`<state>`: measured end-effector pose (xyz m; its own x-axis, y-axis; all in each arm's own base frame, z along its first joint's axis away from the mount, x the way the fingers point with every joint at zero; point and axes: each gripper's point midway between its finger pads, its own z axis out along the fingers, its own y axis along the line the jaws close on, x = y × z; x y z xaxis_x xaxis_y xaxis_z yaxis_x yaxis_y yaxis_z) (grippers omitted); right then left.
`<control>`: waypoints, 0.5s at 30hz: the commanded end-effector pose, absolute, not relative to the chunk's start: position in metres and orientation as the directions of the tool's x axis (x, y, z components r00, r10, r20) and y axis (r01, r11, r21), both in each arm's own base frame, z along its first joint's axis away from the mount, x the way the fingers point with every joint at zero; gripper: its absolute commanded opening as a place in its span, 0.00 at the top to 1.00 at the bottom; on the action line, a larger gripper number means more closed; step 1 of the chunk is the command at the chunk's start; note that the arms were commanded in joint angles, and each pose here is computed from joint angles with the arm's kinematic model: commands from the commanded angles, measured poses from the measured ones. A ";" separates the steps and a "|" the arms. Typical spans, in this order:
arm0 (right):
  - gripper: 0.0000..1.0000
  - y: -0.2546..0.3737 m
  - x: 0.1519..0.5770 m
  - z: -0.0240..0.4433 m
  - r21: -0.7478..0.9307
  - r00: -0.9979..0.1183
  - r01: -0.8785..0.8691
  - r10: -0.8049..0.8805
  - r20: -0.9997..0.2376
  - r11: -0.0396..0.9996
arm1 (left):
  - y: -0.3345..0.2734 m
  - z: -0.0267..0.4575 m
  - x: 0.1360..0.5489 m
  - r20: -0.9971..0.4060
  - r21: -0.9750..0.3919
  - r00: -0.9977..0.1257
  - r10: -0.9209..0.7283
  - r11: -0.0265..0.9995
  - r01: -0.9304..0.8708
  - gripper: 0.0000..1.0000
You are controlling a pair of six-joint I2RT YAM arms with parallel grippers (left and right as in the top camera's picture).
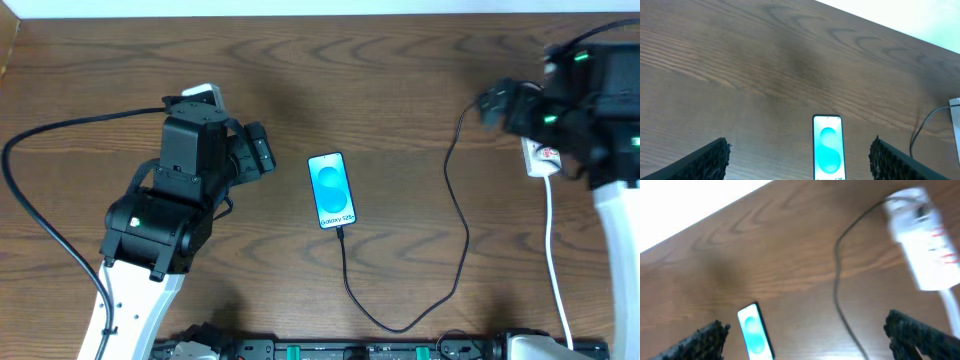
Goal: Plug charger to phone and switch on socket
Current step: 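Move the right gripper to the white power strip's switch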
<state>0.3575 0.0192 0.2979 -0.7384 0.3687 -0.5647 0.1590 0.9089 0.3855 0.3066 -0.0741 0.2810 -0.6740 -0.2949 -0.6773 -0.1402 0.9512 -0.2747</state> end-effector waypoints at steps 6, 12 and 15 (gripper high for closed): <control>0.01 -0.088 0.364 0.328 0.262 -0.715 0.265 0.371 -0.592 0.928 | -0.070 0.282 0.308 -0.685 -0.258 -0.669 -0.289 0.955 -0.148 0.11; 0.01 -0.132 0.403 0.265 0.231 -0.806 0.219 0.309 -0.505 0.948 | -0.070 0.282 0.308 -0.685 -0.258 -0.669 -0.289 0.955 -0.148 0.11; 0.01 -0.133 0.428 0.220 0.301 -0.845 0.181 0.305 -0.440 0.936 | -0.070 0.282 0.308 -0.685 -0.258 -0.669 -0.289 0.955 -0.148 0.11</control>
